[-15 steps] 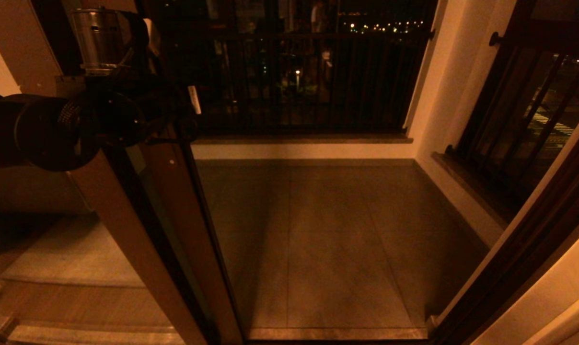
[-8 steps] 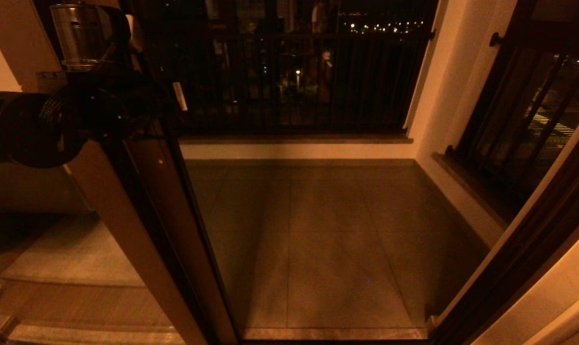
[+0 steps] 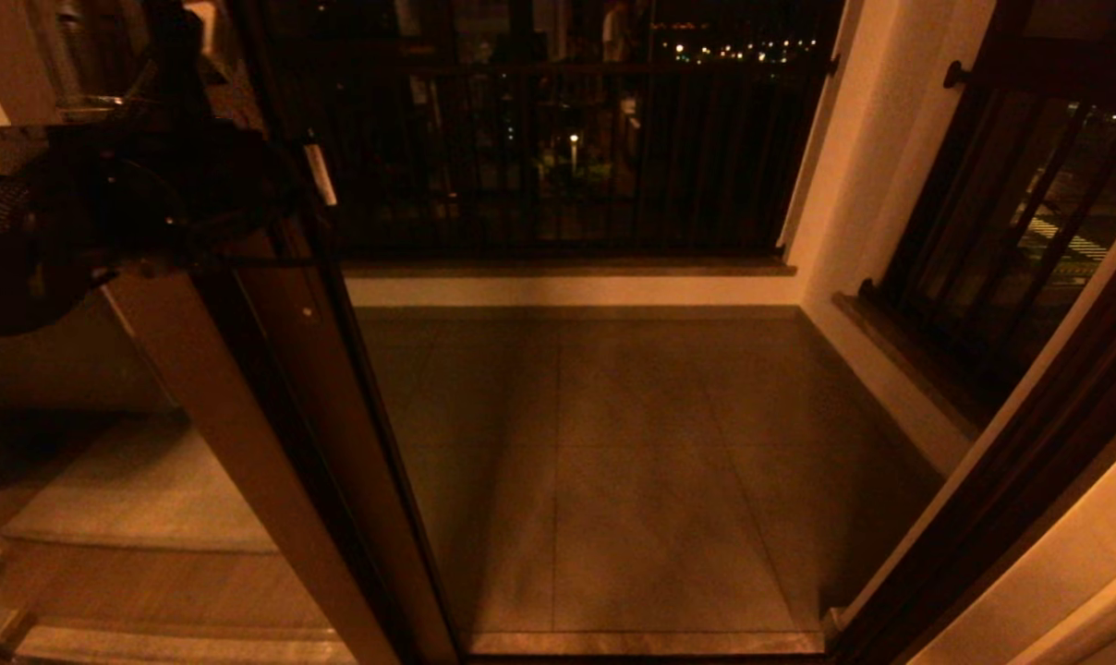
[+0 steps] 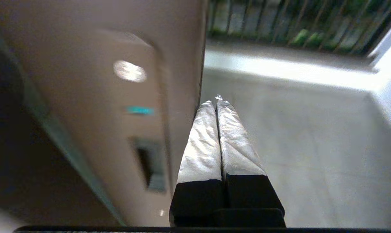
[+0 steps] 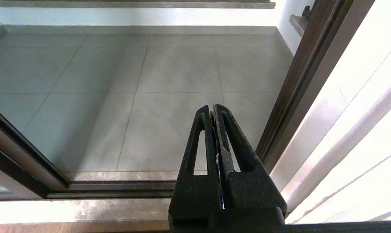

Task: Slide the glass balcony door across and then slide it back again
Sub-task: Open the slid door, then close the slid door

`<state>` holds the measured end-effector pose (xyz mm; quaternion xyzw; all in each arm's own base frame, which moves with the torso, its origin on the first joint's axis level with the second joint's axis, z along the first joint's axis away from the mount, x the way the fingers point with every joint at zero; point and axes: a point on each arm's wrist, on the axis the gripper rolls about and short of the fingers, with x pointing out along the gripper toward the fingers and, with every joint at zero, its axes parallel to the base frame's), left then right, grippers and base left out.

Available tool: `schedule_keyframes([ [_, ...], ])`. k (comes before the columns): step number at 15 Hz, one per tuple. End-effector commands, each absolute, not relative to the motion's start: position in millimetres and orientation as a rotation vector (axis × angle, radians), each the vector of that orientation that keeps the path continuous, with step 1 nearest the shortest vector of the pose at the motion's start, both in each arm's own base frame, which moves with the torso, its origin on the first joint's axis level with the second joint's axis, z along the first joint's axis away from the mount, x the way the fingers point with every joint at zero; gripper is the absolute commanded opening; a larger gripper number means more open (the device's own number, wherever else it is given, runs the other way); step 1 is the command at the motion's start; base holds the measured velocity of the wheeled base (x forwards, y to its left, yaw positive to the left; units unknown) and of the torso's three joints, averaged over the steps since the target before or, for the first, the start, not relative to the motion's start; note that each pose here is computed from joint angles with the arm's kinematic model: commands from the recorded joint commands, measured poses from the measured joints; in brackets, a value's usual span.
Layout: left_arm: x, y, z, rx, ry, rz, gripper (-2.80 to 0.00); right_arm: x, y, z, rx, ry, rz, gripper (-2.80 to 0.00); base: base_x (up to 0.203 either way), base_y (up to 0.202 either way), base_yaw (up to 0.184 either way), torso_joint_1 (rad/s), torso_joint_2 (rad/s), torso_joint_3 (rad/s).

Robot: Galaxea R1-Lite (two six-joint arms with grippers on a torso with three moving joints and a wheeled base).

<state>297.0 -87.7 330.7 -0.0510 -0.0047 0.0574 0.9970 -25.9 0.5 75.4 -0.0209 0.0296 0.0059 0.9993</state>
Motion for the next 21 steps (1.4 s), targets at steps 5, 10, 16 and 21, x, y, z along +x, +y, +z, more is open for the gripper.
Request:
schedule_keyframes([
  [5,189.7,-63.2,343.3,-0.098,0.002,0.034,-2.80,-25.8,0.5,75.4,-0.042,0.061,0.012,-2.80,0.000,0.000,0.000,0.000,0.00,0.000],
  [10,175.3,-47.5,341.3,-0.060,0.255,-0.045,-2.80,-25.9,0.5,75.6,-0.042,0.060,0.012,-2.80,0.000,0.000,0.000,0.000,0.00,0.000],
  [16,213.5,-55.9,354.7,-0.174,0.373,-0.062,0.00,-25.8,0.5,75.3,-0.042,0.061,0.012,-2.80,0.000,0.000,0.000,0.000,0.00,0.000],
  [21,236.8,-64.0,349.2,-0.189,0.367,-0.127,0.00,-25.8,0.5,75.6,-0.042,0.060,0.012,-2.80,0.000,0.000,0.000,0.000,0.00,0.000],
])
